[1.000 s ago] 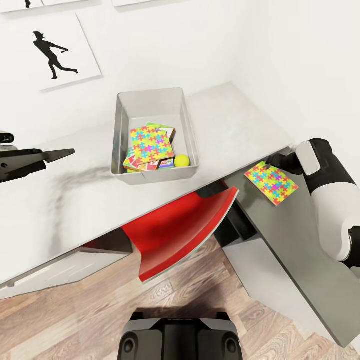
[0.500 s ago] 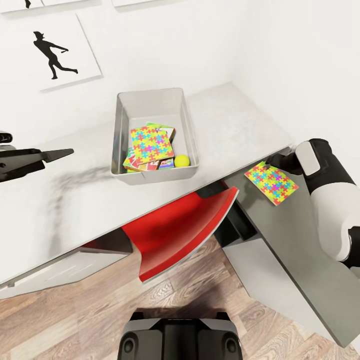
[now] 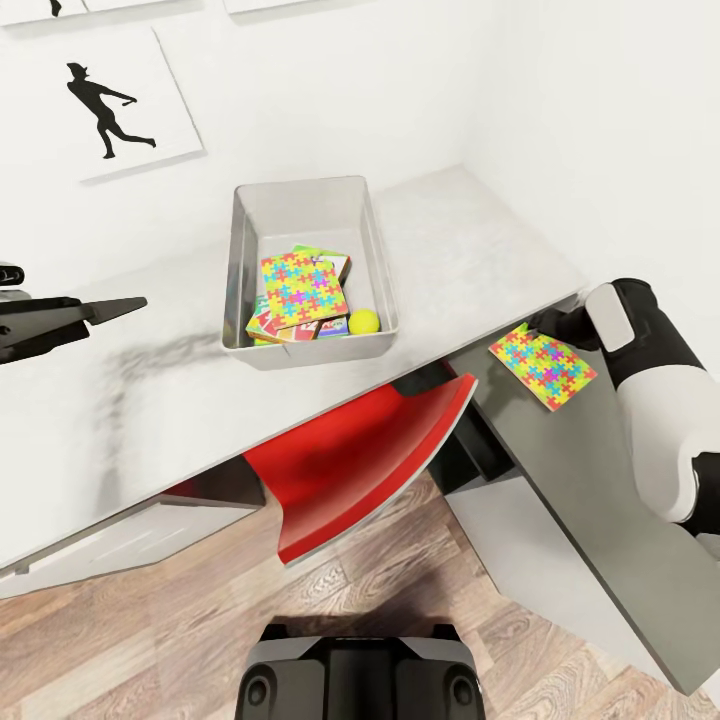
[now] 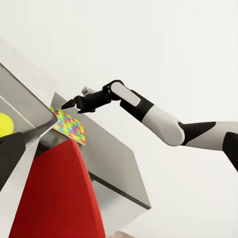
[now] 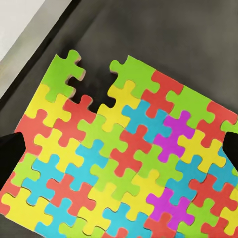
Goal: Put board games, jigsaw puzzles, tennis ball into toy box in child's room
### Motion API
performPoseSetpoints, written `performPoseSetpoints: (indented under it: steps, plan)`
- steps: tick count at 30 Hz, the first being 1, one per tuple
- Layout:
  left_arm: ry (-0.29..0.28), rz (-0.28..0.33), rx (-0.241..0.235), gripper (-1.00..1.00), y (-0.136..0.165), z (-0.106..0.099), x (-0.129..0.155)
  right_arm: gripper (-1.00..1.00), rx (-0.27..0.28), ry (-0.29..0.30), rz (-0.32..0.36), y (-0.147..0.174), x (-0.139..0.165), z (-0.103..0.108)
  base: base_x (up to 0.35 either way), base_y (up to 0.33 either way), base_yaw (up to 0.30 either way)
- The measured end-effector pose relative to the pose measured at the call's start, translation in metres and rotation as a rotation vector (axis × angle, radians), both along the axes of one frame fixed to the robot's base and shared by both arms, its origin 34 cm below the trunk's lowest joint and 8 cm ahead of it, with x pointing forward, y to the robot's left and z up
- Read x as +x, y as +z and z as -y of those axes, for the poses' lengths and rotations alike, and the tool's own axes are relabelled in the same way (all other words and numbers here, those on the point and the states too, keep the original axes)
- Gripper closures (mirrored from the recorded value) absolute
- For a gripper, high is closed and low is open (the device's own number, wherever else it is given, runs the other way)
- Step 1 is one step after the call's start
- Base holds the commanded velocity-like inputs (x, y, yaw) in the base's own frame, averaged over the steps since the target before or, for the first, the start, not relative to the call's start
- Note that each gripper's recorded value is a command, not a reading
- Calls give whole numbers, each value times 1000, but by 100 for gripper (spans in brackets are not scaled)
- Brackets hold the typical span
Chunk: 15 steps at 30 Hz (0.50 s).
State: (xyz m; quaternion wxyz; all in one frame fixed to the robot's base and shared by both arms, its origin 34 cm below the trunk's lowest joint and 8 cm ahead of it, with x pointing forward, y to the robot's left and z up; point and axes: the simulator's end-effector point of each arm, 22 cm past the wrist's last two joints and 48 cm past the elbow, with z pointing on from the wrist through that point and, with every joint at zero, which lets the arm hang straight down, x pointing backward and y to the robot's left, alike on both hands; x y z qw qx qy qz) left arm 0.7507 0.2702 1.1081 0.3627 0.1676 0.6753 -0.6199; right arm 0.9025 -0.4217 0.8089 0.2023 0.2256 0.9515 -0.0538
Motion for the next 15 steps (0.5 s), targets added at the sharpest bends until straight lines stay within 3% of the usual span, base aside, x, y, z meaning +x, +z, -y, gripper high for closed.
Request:
performPoseSetpoints:
  steps: [15]
  plan:
    - [3, 0, 12, -100, 0, -4, 0, -100, -7, 8, -10, -3, -2, -1, 0, 0, 0]
